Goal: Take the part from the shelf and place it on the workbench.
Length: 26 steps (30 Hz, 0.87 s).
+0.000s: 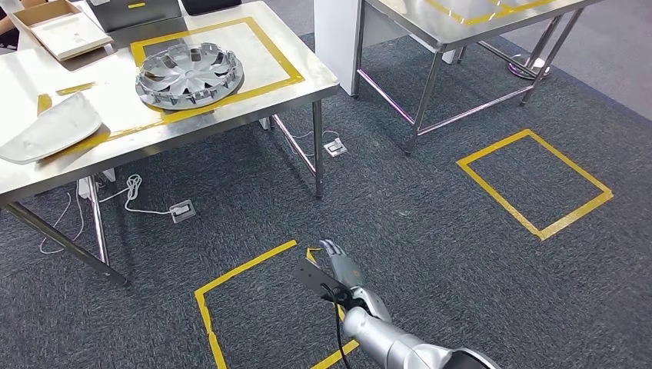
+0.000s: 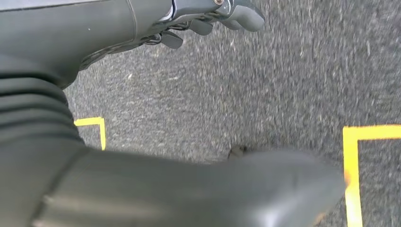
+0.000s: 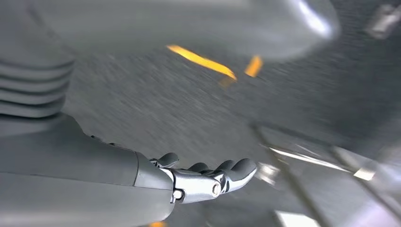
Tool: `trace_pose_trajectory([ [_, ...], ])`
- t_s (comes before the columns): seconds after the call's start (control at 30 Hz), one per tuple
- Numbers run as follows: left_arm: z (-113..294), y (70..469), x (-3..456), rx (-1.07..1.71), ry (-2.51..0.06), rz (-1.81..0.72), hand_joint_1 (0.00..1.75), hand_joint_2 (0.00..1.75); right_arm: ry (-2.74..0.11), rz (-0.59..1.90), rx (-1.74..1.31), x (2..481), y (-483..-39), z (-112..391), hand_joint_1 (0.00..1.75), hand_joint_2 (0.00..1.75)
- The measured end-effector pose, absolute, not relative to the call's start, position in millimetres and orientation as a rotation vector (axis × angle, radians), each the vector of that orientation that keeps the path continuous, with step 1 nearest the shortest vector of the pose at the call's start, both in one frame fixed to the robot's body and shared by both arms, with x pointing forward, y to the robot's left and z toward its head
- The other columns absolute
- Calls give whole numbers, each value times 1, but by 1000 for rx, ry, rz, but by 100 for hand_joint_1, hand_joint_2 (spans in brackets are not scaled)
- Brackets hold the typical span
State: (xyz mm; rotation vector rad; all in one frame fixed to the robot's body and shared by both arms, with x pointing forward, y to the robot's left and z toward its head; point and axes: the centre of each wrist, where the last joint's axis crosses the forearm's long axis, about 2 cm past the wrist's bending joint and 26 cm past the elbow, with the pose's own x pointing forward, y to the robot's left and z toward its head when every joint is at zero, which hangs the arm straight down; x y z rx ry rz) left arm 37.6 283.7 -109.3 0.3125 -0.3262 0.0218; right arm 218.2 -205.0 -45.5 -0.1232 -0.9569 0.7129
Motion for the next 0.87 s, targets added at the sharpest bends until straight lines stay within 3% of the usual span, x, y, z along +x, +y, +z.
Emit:
trace_pose_trajectory([
  [0.3, -110, 289, 27, 216, -302, 36, 0, 0, -697, 478, -51, 145, -232, -80, 0, 0],
  [0.4, -111, 291, 23, 183, -293, 38, 0, 131, -616, 403, -32, 120, -241, -89, 0, 0],
  [0.43, -111, 291, 21, 172, -290, 39, 0, 131, -588, 378, -27, 111, -244, -91, 0, 0],
  [0.53, -111, 292, 17, 137, -281, 40, 0, 0, -506, 302, -14, 86, -253, -98, 0, 0],
  [0.87, -111, 293, 6, 25, -251, 59, 0, 0, -303, 63, 22, 21, -276, -108, 0, 0],
])
